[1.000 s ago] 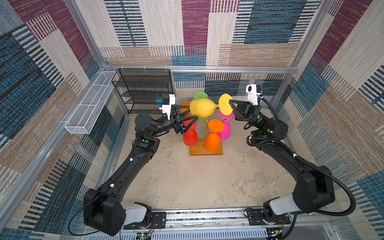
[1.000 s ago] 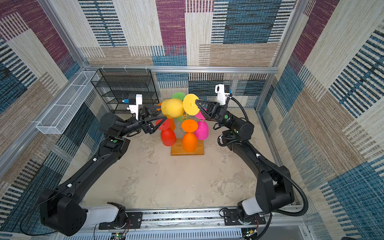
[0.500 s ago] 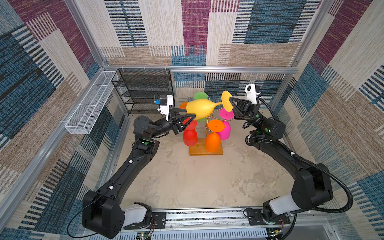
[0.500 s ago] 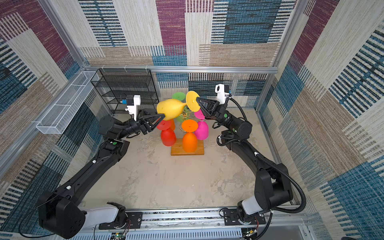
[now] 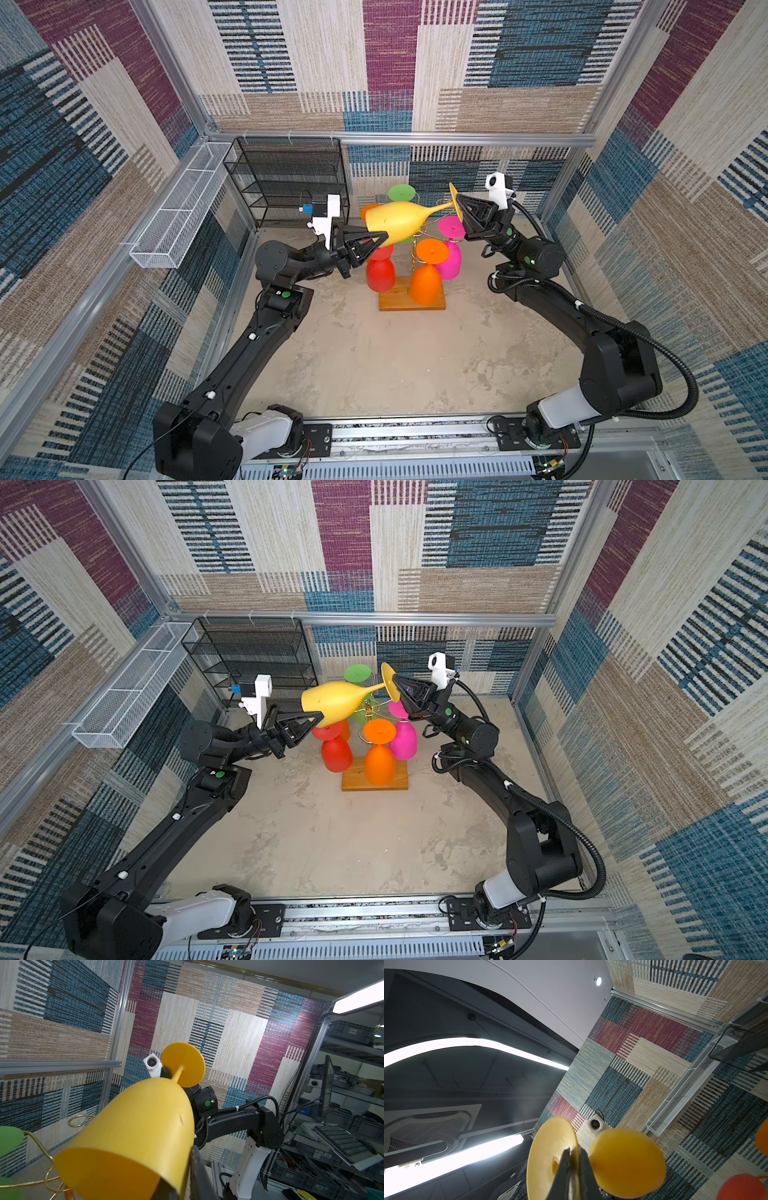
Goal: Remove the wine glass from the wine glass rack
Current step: 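Grip the yellow glass bowl with the left gripper and open the right gripper, then lower the yellow glass with the left gripper while the right arm withdraws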
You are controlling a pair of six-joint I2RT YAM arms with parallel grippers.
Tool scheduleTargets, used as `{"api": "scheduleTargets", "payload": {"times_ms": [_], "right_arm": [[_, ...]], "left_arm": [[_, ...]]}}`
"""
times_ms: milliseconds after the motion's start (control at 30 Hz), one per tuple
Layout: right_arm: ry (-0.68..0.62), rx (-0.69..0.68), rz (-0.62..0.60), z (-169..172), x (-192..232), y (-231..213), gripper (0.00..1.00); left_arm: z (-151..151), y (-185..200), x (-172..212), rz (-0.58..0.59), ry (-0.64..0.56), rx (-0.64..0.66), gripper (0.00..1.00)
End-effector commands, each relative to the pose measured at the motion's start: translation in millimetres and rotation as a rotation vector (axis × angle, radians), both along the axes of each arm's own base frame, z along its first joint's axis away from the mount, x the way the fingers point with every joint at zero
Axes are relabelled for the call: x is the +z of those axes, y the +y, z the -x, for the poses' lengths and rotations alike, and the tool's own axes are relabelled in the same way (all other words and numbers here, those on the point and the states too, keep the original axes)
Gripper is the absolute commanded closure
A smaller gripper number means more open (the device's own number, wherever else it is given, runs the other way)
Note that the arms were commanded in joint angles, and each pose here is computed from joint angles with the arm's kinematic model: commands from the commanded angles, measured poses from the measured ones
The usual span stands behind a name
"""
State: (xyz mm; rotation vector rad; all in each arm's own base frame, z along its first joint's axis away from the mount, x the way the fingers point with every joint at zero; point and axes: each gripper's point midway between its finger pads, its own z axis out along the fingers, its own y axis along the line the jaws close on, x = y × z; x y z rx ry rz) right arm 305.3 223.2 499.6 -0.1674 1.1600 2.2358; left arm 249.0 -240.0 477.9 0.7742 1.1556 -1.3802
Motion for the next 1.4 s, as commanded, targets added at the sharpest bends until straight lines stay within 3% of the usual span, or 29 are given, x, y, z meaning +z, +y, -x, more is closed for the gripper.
{"api": "scheduleTargets", "payload": {"times_ms": [0,133,333,467,667,900,1167,1367], "right_arm": [[-0.309,-0.009,0.052,48.8,6.6,-0.8,0.84],[-0.298,-0.049,0.116,42.8,3.9,1.9,0.73],[-0.29,-0.177,0.238,28.4,7.5,-3.3,0.51],[-0.279,-0.378,0.368,11.8,15.1,-19.9,0.38],[-0.256,-0.739,0.593,-5.3,20.6,-56.1,0.26],[-0.094,-0.938,0.768,-20.4,-16.8,-106.9,0.16],[0.014,-1.106,0.869,-28.7,-46.7,-145.8,0.13],[0.073,-1.104,0.933,-35.5,-81.3,-155.1,0.12]], "left_arm": [[17.1,6.5,18.9,0.046,-0.095,-0.004,0.92],[25.1,11.8,24.7,0.054,-0.108,0.024,1.0],[38.4,15.2,31.4,0.017,-0.13,0.037,1.0],[40.5,15.9,25.9,-0.043,-0.112,0.075,1.0],[40.6,14.1,21.9,-0.129,-0.054,0.107,1.0],[57.6,0.4,16.9,-0.223,-0.036,0.069,1.0],[72.6,-33.9,-22.5,-0.505,-0.049,0.102,1.0],[99.9,-69.3,-69.7,-0.785,-0.148,0.079,1.0]]}}
